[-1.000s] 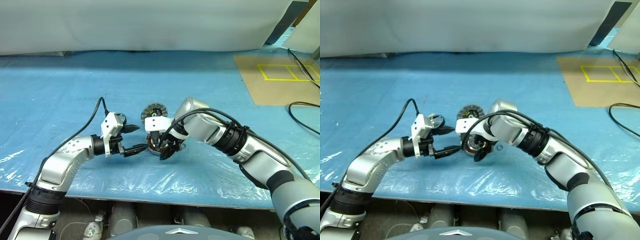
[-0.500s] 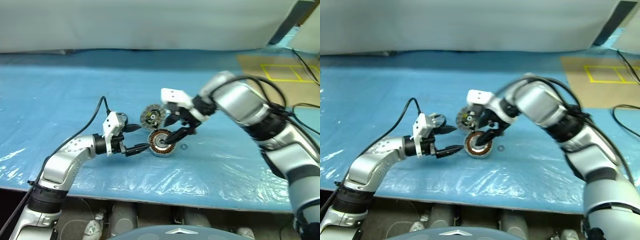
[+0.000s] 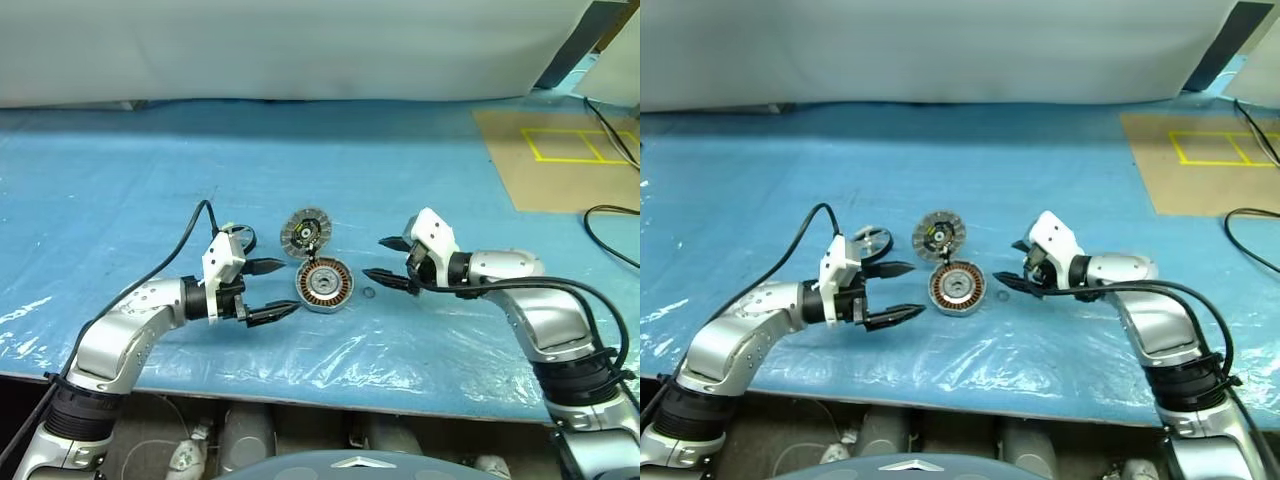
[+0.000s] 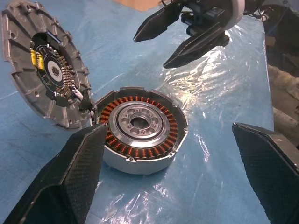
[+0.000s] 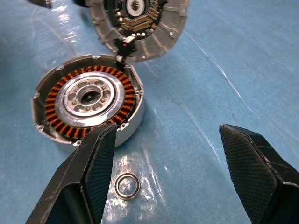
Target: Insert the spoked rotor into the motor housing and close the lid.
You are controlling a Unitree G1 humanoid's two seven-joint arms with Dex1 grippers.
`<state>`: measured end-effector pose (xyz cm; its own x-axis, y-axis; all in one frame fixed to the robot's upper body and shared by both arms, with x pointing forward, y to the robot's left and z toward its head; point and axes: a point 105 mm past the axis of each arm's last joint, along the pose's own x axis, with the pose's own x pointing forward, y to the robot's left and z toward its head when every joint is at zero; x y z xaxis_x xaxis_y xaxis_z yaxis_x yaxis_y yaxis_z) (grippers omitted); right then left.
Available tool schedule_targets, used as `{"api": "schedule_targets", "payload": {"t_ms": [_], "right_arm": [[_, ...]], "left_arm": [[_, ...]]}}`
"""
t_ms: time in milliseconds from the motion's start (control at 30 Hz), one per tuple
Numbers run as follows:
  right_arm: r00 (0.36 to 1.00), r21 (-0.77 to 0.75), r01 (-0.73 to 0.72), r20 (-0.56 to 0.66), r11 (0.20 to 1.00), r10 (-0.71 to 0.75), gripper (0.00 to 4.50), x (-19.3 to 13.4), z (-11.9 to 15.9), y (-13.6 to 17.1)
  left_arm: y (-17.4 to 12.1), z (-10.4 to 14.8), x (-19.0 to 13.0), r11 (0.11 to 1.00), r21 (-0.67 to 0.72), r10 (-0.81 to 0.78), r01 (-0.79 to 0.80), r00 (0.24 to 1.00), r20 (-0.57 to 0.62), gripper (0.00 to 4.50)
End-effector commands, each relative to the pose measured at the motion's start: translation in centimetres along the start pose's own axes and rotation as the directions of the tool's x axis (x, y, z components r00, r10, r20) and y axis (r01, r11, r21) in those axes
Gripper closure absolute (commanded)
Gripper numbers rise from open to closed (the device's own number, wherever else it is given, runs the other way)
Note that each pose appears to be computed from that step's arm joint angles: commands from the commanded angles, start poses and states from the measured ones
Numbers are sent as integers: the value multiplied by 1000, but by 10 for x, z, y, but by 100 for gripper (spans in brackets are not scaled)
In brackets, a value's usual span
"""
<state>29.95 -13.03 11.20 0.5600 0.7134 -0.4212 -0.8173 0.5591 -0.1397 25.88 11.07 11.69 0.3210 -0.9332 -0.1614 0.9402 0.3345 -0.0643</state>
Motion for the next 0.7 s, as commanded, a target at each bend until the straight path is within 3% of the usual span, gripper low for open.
{"api": "schedule_targets", "payload": {"t_ms": [33, 533, 700], "right_arm": [[999, 6, 34, 30, 999, -34, 83, -2, -4, 4], [989, -29, -52, -140, 998, 47, 83, 7, -62, 37], [987, -21, -29, -158, 999, 25, 83, 13, -66, 34]], "left_arm": [[-1, 7, 1, 999, 43, -30, 30, 1000, 7, 0], [-1, 2, 2, 998, 51, -33, 34, 999, -28, 0], [0, 1, 2, 998, 54, -18, 20, 999, -30, 0]]}}
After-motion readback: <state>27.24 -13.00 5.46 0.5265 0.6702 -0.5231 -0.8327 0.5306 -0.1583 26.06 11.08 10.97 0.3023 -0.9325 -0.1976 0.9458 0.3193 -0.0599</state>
